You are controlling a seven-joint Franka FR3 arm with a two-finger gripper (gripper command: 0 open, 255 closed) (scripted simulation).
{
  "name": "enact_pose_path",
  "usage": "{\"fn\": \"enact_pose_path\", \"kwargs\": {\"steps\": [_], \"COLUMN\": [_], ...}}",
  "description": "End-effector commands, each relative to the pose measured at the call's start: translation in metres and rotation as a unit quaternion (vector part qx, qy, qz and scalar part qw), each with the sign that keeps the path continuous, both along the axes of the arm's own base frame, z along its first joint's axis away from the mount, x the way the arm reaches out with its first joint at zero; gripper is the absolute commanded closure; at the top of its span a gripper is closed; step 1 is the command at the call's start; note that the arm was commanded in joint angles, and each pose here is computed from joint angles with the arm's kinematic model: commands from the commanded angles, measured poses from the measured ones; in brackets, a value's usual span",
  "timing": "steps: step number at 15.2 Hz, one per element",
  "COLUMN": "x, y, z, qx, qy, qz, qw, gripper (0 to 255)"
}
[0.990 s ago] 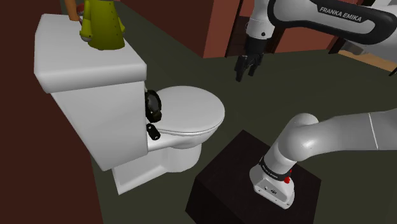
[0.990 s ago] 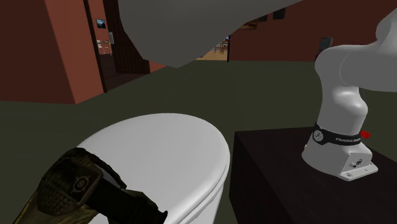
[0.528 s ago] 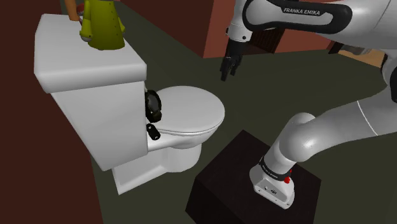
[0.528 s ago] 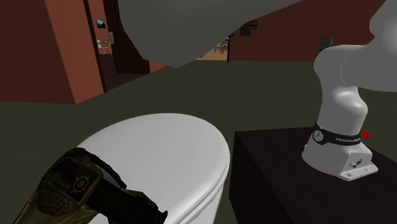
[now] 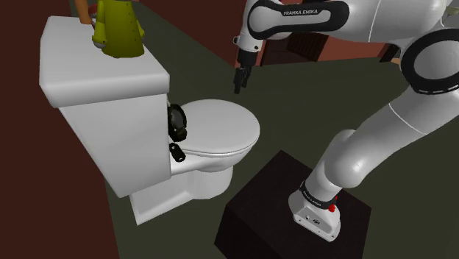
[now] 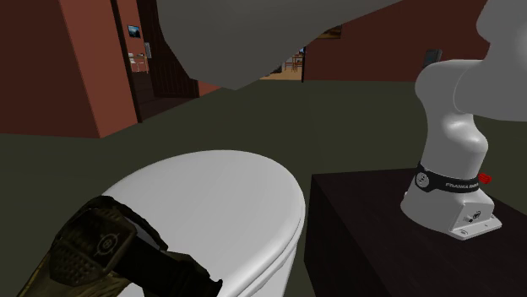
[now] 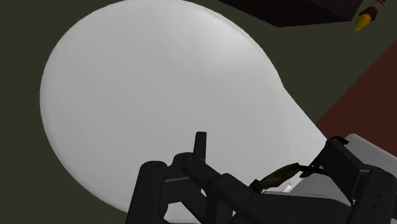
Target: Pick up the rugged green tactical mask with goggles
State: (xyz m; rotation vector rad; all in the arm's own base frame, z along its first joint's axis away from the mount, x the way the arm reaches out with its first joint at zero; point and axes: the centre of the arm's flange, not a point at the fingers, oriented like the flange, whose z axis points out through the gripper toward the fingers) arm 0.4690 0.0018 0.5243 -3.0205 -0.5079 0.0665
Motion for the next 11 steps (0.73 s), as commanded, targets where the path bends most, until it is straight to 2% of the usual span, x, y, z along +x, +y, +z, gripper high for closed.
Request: {"fn": "enact_pose_path", "kwargs": {"steps": [1, 6, 11], "x": [0.022, 0.079, 0.133], "y": [0.003, 0.024, 0.054], "z": [-0.013, -0.040, -0.066], "qx": [0.010, 0.034, 0.057], "qy": [0.000, 0.001, 0.003], "qz": [0.031, 0.106, 0.180], "qw": [0.9995, 0.9938, 0.9819], "gripper": [0, 0, 0]}}
